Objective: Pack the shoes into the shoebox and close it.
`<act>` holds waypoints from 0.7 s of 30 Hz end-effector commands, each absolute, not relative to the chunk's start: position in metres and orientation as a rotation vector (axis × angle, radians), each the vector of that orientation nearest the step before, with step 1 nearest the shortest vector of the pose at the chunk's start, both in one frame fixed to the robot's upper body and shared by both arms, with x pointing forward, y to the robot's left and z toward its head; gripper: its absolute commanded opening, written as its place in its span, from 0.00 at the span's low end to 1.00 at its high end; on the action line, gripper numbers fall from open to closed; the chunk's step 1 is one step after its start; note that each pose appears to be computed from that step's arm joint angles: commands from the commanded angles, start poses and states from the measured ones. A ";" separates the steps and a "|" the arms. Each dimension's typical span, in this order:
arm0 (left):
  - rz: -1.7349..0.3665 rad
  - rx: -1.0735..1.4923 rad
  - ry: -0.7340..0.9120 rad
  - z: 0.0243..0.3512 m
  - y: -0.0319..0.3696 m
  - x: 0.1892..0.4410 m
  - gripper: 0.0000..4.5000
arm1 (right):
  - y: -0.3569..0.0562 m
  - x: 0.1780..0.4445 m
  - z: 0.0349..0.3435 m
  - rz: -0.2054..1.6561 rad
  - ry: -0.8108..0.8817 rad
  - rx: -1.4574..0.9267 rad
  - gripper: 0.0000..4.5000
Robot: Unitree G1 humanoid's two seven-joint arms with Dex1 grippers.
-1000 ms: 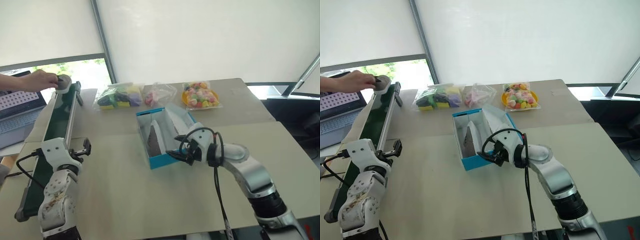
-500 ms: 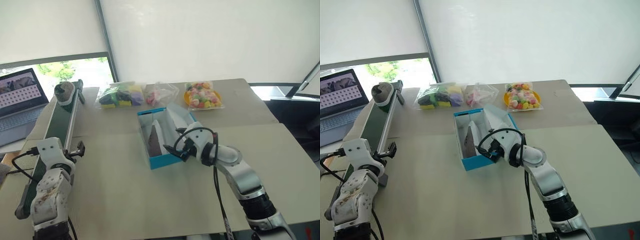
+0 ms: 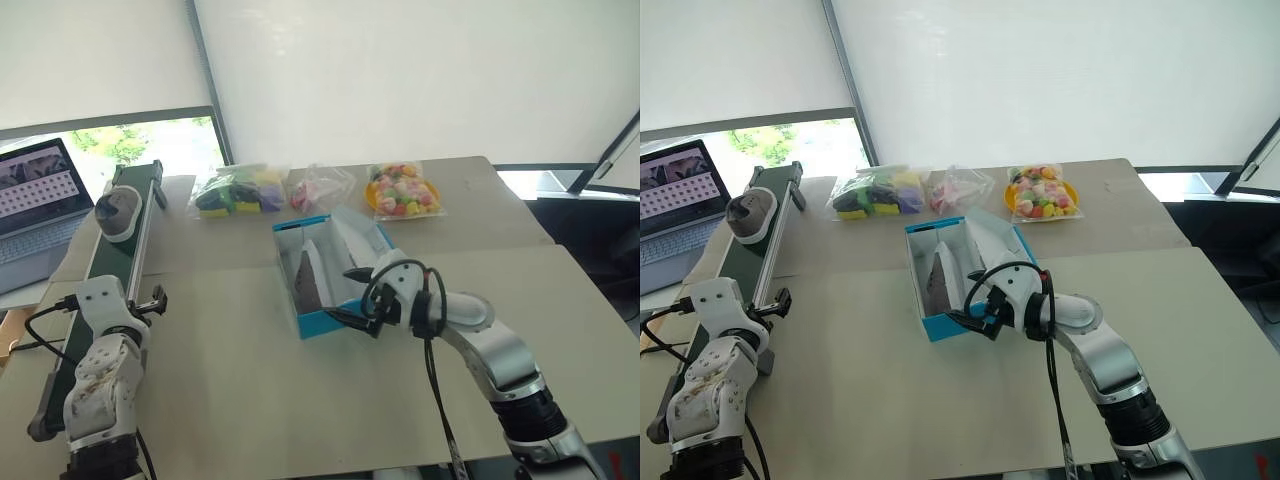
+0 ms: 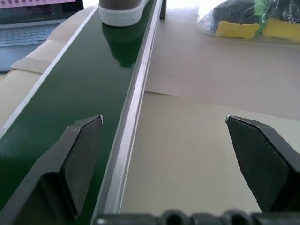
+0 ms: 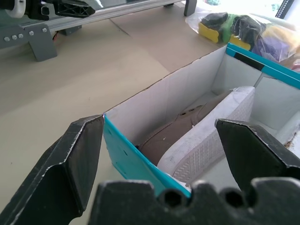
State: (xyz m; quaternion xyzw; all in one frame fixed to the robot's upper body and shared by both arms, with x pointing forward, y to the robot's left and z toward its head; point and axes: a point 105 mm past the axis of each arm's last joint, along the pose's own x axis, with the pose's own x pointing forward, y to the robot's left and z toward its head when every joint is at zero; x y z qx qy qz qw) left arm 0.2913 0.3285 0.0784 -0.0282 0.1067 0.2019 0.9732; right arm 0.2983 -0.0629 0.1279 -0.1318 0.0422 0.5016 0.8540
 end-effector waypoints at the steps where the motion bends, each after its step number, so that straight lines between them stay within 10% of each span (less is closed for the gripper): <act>1: 0.485 -0.028 0.194 0.087 0.348 0.283 1.00 | -0.064 0.303 0.143 1.033 0.038 -0.274 1.00; 21: 0.636 -0.091 0.216 0.077 0.372 0.264 1.00 | -0.063 0.303 0.147 1.025 0.043 -0.234 1.00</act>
